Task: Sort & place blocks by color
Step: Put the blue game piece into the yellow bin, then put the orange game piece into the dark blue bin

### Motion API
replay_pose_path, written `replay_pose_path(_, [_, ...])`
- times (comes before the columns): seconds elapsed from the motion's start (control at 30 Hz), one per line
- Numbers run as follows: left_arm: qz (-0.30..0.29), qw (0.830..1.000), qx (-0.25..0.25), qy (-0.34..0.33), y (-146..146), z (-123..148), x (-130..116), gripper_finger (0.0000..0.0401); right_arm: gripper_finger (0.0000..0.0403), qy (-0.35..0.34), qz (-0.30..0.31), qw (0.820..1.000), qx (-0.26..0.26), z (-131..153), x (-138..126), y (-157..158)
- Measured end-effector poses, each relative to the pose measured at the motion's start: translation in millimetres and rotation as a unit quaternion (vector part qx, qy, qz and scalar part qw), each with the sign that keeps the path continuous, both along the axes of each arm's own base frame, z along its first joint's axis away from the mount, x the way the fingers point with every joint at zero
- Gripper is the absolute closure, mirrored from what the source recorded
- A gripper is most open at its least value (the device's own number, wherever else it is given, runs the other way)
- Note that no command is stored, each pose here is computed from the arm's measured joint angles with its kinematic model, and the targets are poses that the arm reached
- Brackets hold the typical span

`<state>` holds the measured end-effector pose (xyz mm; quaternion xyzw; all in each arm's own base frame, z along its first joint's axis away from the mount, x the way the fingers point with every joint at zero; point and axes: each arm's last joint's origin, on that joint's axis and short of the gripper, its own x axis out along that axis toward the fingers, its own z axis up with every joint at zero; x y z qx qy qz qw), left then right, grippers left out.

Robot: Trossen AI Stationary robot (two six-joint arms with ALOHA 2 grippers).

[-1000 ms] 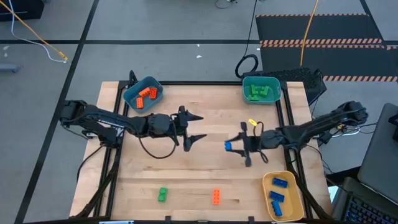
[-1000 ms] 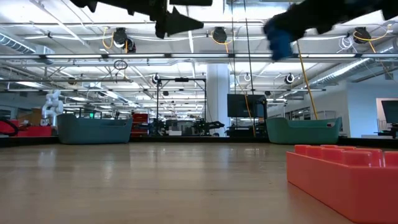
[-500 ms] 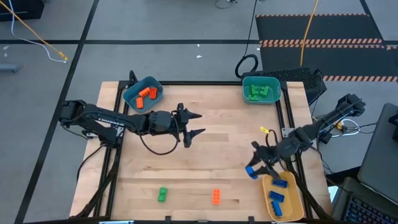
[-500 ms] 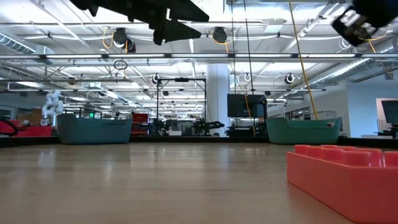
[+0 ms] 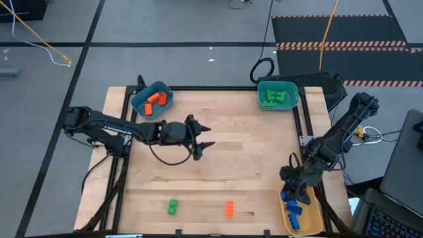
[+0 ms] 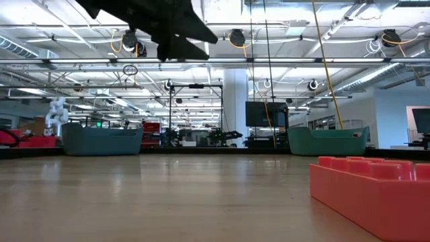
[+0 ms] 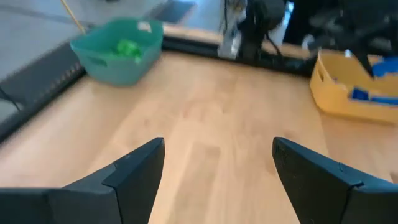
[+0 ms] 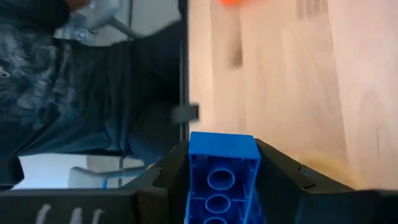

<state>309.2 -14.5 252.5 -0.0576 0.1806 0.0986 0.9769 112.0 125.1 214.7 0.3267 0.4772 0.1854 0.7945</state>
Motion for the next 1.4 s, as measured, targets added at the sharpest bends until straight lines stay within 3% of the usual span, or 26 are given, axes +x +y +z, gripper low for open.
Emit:
replay_pose_path(0.23, [-0.031, 0.999, -0.017, 0.033, -21, -6, -4, 0.0105, 0.0268, 0.108, -0.028, 0.993, -0.034, -13, -16, -3])
replay_pose_path(0.43, [-0.049, 0.998, -0.021, 0.029, -31, -6, -5, 0.0105, 0.0266, 0.159, -0.06, 0.985, -0.043, -17, -21, -6])
replay_pose_path(0.67, [-0.049, 0.998, -0.029, 0.029, -34, -6, -6, 0.0105, 0.0138, 0.182, -0.086, 0.979, -0.034, -18, -22, -7])
replay_pose_path(0.8, [-0.048, 0.998, -0.029, 0.035, -34, -7, -7, 0.0105, 0.0099, 0.196, -0.077, 0.977, -0.028, -18, -23, -6])
replay_pose_path(1.07, [-0.044, 0.998, -0.034, 0.038, -34, -7, -7, 0.0105, 0.0104, 0.196, -0.049, 0.979, 0.002, -14, -22, -2])
replay_pose_path(1.3, [-0.041, 0.997, -0.05, 0.036, -36, -7, -7, 0.0105, 0.0117, 0.134, -0.022, 0.988, 0.07, -1, -16, 5])
replay_pose_path(1.4, [-0.046, 0.997, -0.051, 0.036, -39, -7, -8, 0.0105, 0.0117, 0.103, -0.011, 0.992, 0.074, 3, -15, 6])
